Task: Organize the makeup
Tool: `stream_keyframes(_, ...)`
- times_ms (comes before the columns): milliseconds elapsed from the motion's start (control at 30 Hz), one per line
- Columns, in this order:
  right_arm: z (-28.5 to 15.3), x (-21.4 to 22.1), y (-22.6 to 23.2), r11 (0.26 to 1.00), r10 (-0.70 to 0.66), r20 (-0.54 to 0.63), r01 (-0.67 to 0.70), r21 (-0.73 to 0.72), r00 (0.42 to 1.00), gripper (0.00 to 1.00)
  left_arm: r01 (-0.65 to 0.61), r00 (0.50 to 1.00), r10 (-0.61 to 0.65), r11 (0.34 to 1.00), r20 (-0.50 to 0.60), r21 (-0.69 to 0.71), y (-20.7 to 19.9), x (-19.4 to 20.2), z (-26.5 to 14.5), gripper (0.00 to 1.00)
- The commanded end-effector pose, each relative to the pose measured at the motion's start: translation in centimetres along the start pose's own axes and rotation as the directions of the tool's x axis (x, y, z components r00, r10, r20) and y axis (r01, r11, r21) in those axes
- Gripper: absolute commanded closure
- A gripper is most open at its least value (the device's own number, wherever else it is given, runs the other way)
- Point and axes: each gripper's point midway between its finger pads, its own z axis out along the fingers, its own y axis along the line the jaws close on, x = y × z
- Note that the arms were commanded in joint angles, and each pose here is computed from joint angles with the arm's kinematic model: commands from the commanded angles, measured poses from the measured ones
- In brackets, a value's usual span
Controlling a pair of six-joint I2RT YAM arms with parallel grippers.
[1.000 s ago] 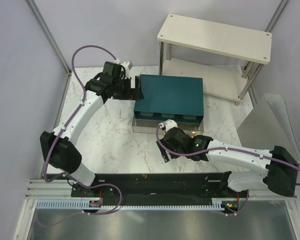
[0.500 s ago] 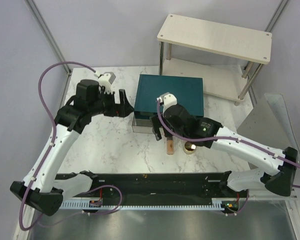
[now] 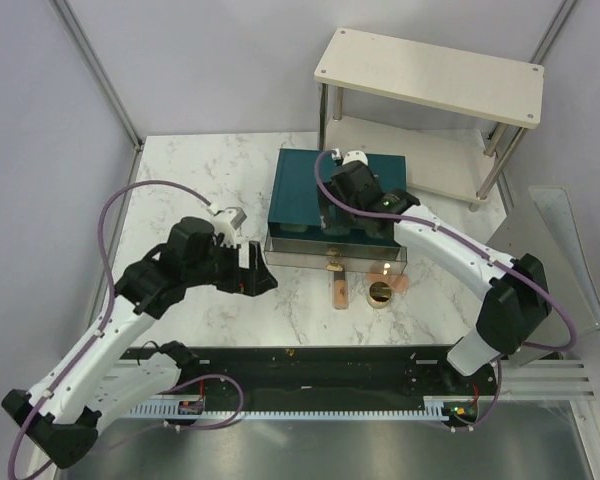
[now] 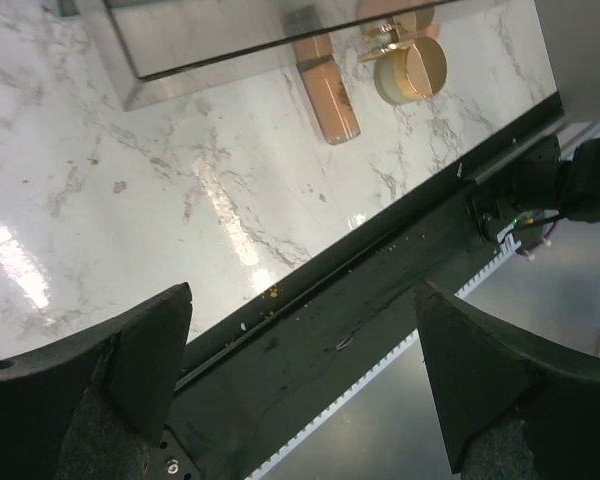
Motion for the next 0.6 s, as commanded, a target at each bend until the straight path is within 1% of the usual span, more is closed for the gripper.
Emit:
stream_keyframes(0,0.2,-5.3,-0.4,0.997,0.067,0.110,-0.063,-0.037,0.992,0.02,-0.028,0.998,0.030,0.999,-0.050,0.043,-2.4,0.5,2.5,0.01)
stream_keyframes(67,0.5,-6.6,-1.2,0.997,0.081,0.127,-0.079,-0.025,0.989,0.02,-0.077,0.991,0.079,0.997,-0.104,0.020,-3.4,1.1,4.1,0.01)
stream_keyframes(100,0.6,-7.1,-1.4,0.996,0.086,0.137,-0.084,-0.025,0.987,0.02,-0.125,0.985,0.125,0.992,-0.115,0.006,-4.3,1.8,4.6,0.01)
stream_keyframes(133,0.7,-7.6,-1.9,0.995,0.097,0.146,-0.095,-0.019,0.985,0.02,-0.145,0.983,0.144,0.989,-0.113,0.004,-5.2,1.5,5.0,0.01)
stream_keyframes(167,0.8,-7.9,-2.1,0.995,0.101,0.150,-0.099,-0.019,0.984,0.02,-0.161,0.977,0.156,0.987,-0.148,-0.022,-5.4,2.2,6.1,0.00)
stream_keyframes(200,1.0,-8.1,-2.0,0.995,0.103,0.159,-0.100,-0.028,0.982,0.02,-0.184,0.973,0.175,0.982,-0.147,-0.046,-5.9,2.5,6.6,0.01)
stream_keyframes(233,1.2,-8.3,-2.4,0.994,0.105,0.160,-0.102,-0.025,0.982,0.02,-0.186,0.974,0.176,0.981,-0.141,-0.058,-6.4,2.4,7.0,0.01)
stream_keyframes(267,1.7,-8.3,-2.5,0.995,0.100,0.156,-0.098,-0.020,0.983,0.02,-0.193,0.970,0.178,0.977,-0.165,-0.084,-6.3,3.1,8.1,0.01)
stream_keyframes(333,2.5,-8.3,-3.1,0.995,0.102,0.147,-0.101,-0.012,0.984,0.02,-0.177,0.975,0.162,0.980,-0.154,-0.086,-7.3,3.3,9.0,0.01)
stream_keyframes(433,4.5,-7.3,-3.1,0.994,0.102,0.093,-0.100,-0.032,0.990,0.06,-0.185,0.974,0.172,0.979,-0.148,-0.080,-8.8,3.9,10.6,0.01)
stream_keyframes(467,4.8,-7.1,-3.1,0.994,0.103,0.083,-0.100,-0.037,0.991,0.09,-0.210,0.971,0.194,0.972,-0.142,-0.108,-8.8,4.1,11.1,0.00)
stream_keyframes(567,6.0,-6.3,-2.9,0.994,0.101,0.048,-0.099,-0.050,0.994,0.13,-0.193,0.976,0.181,0.977,-0.120,-0.094,-9.8,3.9,12.0,0.01)
